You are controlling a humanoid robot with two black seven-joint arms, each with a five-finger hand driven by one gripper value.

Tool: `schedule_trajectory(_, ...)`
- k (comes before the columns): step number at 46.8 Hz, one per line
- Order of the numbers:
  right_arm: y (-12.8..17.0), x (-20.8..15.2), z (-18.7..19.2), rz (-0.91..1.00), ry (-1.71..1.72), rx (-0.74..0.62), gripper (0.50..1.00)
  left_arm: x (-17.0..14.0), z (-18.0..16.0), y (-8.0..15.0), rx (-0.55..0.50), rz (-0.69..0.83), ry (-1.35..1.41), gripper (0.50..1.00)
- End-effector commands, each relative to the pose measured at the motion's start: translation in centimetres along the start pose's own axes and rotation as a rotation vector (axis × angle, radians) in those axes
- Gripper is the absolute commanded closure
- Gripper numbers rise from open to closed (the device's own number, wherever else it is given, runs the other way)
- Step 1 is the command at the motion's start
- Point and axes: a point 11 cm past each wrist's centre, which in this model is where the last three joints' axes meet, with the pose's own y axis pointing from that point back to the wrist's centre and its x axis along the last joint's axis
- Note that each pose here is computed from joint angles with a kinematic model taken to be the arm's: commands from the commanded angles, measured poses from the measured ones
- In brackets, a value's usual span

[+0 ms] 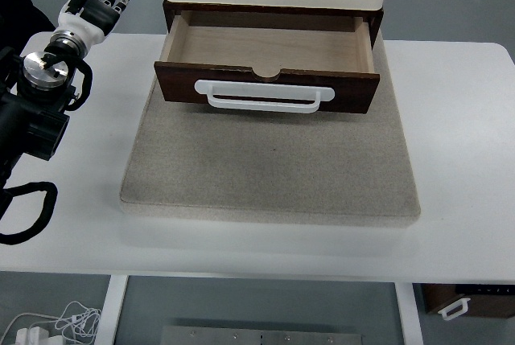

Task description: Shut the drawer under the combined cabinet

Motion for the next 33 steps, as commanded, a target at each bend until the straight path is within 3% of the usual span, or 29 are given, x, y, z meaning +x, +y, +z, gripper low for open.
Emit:
schedule_trajectory(1, 0.0, 0.0, 0.0, 0.000, 0.000, -0.001, 0.548, 0.2, 0.0, 0.0, 0.001, 0.003, -0.001, 0.500)
schedule_trajectory(15, 0.0, 0.0, 0.0, 0.000, 0.000, 0.000, 0.548, 0.2, 1.1, 0.1, -0.018, -0.001, -0.006, 0.500)
schedule_trajectory(33, 0.0, 0.0, 0.0, 0.000, 0.000, 0.000, 0.548, -1.5, 5.8, 0.3, -0.085, -0.049, -0.049, 0.500)
